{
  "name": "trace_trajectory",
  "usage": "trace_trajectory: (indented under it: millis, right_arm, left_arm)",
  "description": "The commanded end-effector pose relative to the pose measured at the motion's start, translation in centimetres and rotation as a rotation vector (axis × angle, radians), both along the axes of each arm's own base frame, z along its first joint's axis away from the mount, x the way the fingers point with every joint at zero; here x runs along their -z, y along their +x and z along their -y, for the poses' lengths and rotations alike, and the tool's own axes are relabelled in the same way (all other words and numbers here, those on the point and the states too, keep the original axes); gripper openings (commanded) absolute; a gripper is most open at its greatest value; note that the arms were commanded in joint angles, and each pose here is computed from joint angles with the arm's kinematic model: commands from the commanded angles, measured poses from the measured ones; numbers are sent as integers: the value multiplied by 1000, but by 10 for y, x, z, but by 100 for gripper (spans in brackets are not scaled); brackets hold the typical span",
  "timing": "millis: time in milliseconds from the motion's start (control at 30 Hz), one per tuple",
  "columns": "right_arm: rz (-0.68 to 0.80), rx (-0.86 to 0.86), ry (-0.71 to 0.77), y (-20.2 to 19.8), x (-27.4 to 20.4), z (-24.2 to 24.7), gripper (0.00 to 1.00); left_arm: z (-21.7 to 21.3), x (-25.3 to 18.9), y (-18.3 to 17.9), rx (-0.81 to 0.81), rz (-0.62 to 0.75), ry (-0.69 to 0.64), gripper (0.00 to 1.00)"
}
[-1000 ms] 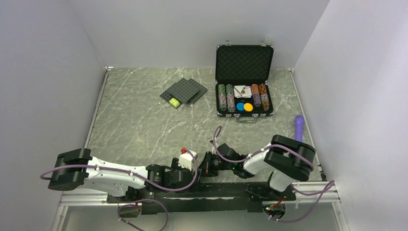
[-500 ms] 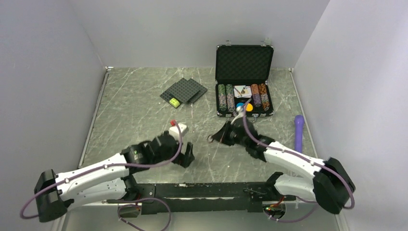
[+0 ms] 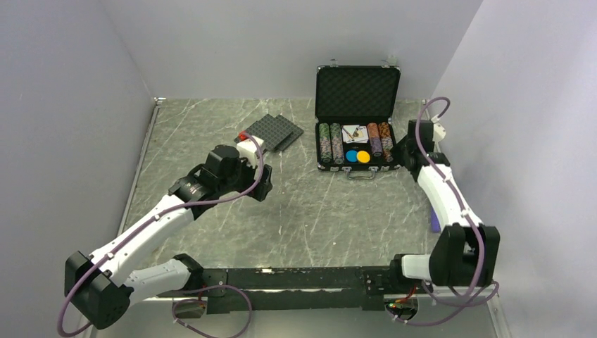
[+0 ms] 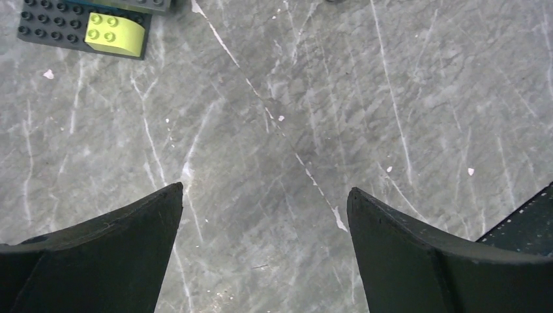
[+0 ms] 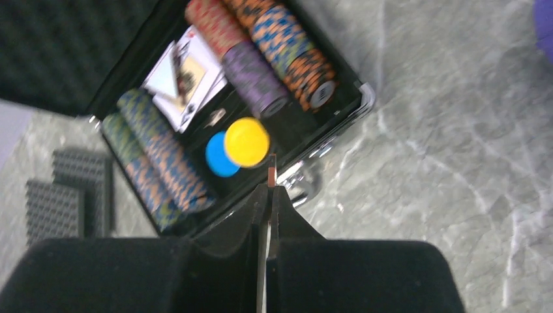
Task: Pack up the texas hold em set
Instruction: Place the poker chip in the chip case.
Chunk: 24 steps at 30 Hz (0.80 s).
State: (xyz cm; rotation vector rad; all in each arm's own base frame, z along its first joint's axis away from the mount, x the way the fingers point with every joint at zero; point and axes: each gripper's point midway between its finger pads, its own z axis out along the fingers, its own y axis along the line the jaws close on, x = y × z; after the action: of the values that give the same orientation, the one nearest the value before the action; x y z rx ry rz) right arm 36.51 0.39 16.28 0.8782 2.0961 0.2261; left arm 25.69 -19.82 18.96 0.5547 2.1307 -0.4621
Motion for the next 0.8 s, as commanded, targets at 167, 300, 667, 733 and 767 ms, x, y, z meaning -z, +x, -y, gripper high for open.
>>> trace_trajectory:
  millis: [167, 300, 667, 733, 767]
  right_arm:
    - [-67, 176, -2, 50, 25, 43, 0]
    - [-104, 228, -32, 59, 37, 53, 0]
    - [-155, 289, -51, 60, 59, 61, 0]
    - [-160, 291, -49, 59, 61, 61, 0]
    - [-165, 294, -50, 59, 63, 61, 0]
  left_arm:
    - [-10, -7, 9, 20, 75, 67, 100]
    - [-9, -5, 8, 29, 64, 74, 99]
    - [-4, -3, 5, 55, 45, 60, 99]
    - [-5, -3, 5, 52, 44, 61, 100]
    - [-5, -3, 5, 52, 44, 61, 99]
